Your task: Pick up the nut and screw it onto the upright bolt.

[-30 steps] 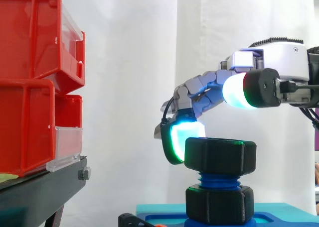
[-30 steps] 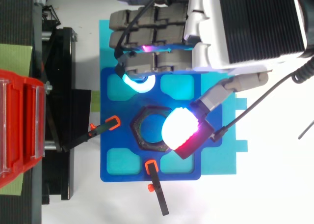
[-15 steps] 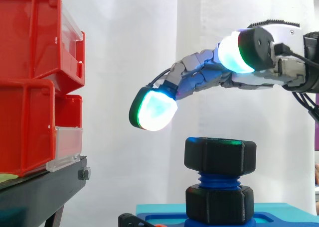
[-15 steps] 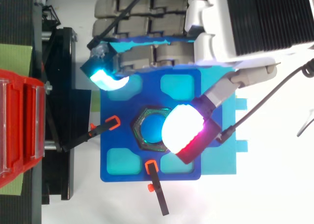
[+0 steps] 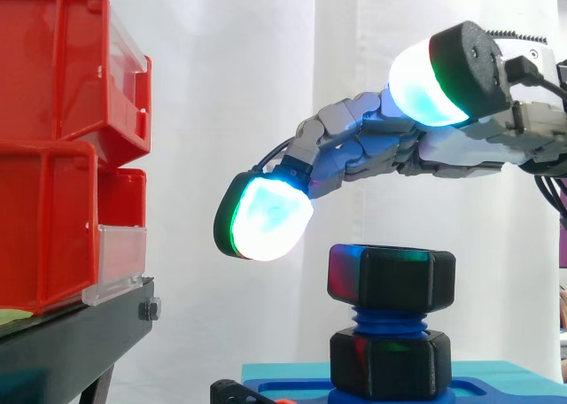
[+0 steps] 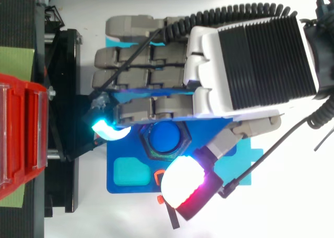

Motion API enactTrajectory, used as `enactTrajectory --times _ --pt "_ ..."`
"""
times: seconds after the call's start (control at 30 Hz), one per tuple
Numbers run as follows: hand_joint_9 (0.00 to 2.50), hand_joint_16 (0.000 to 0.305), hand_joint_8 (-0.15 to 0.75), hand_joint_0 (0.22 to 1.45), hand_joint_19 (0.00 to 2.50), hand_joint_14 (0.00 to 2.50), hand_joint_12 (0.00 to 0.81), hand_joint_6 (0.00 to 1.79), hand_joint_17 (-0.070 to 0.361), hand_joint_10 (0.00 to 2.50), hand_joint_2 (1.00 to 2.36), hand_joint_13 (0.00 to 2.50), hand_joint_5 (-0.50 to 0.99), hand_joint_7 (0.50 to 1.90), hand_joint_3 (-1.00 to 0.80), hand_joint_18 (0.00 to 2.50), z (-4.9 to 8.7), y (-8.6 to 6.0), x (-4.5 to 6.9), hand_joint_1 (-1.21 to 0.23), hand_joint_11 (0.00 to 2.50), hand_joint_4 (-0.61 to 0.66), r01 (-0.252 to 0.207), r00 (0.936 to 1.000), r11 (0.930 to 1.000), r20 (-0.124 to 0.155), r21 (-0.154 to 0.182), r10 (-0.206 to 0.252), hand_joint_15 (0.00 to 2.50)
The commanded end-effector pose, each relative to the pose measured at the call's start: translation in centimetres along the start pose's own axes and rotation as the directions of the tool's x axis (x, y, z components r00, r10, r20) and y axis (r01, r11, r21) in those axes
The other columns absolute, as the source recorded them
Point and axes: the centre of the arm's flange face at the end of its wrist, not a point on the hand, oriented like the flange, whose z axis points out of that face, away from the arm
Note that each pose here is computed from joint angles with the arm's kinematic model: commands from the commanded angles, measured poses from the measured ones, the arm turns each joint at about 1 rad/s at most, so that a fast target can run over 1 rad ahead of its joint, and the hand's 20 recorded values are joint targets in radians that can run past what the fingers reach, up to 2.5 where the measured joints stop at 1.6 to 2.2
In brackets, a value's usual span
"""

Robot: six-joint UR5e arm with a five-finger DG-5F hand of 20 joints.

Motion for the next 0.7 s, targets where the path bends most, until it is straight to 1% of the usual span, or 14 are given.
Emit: enactTrajectory --times 0.0,0.03,0.13,0.2,0.23,0.33,0.43,0.5,0.53,0.6,0.67 --pt "0.38 0.034 0.189 0.51 0.0 0.0 0.287 0.5 0.075 0.0 1.0 0.29 -0.17 0.58 -0.5 0.06 0.3 0.8 0.4 0.05 0.0 0.15 -0.016 0.9999 0.9999 -0.006 -0.004 0.016 0.0" --pt "0.38 0.034 0.189 0.51 0.0 0.0 0.286 0.5 0.075 0.0 1.0 0.29 -0.17 0.58 -0.5 0.06 0.3 0.8 0.4 0.06 0.0 0.15 -0.016 0.9999 0.9999 -0.006 -0.004 0.016 0.0" --pt "0.39 0.033 0.19 0.52 0.0 0.0 0.285 0.5 0.075 0.0 1.0 0.29 -0.17 0.59 -0.5 0.07 0.5 1.4 0.4 0.06 0.0 0.15 -0.016 0.9999 0.9999 -0.005 -0.001 0.016 0.0" --pt "0.4 0.033 0.194 0.52 0.0 0.0 0.284 0.5 0.074 0.0 1.0 0.3 -0.16 0.6 -0.5 0.08 0.6 1.6 0.5 0.06 0.0 0.15 -0.017 0.9998 0.9999 -0.009 -0.002 0.017 0.0" --pt "0.4 0.033 0.198 0.52 0.0 0.0 0.283 0.5 0.074 0.0 1.0 0.31 -0.16 0.6 -0.5 0.08 0.6 1.8 0.6 0.06 0.0 0.16 -0.018 0.9997 0.9998 -0.015 -0.004 0.018 0.0" --pt "0.43 0.033 0.207 0.53 0.0 0.0 0.282 0.5 0.075 0.0 1.0 0.33 -0.14 0.65 -0.5 0.1 0.6 1.8 0.6 0.06 0.0 0.17 -0.02 0.9996 0.9998 -0.018 -0.004 0.02 0.0" --pt "0.44 0.033 0.212 0.52 0.0 0.0 0.284 0.5 0.074 0.0 1.0 0.34 -0.13 0.73 -0.5 0.11 0.6 1.8 0.6 0.07 0.0 0.18 -0.024 0.9995 0.9997 -0.02 -0.004 0.023 0.0" --pt "0.44 0.033 0.218 0.52 0.0 0.0 0.287 0.5 0.074 0.0 1.0 0.35 -0.12 0.8 -0.5 0.12 0.5 1.8 0.8 0.08 0.0 0.19 -0.026 0.9994 0.9997 -0.023 -0.003 0.026 0.0" --pt "0.44 0.033 0.219 0.52 0.0 0.0 0.287 0.5 0.074 0.0 1.0 0.35 -0.12 0.82 -0.5 0.12 0.6 1.8 0.6 0.08 0.0 0.19 -0.025 0.9995 0.9997 -0.02 -0.006 0.025 0.0" --pt "0.46 0.033 0.227 0.52 0.0 0.0 0.286 0.5 0.074 0.0 1.0 0.36 -0.11 0.9 -0.5 0.13 0.5 1.9 0.7 0.08 0.0 0.21 -0.025 0.9994 0.9996 -0.022 -0.008 0.025 0.0" --pt "0.46 0.033 0.232 0.52 0.0 0.0 0.285 0.5 0.073 0.0 1.0 0.37 -0.11 0.92 -0.5 0.14 0.3 1.4 0.6 0.08 0.0 0.22 -0.026 0.9993 0.9997 -0.026 -0.003 0.026 0.0"
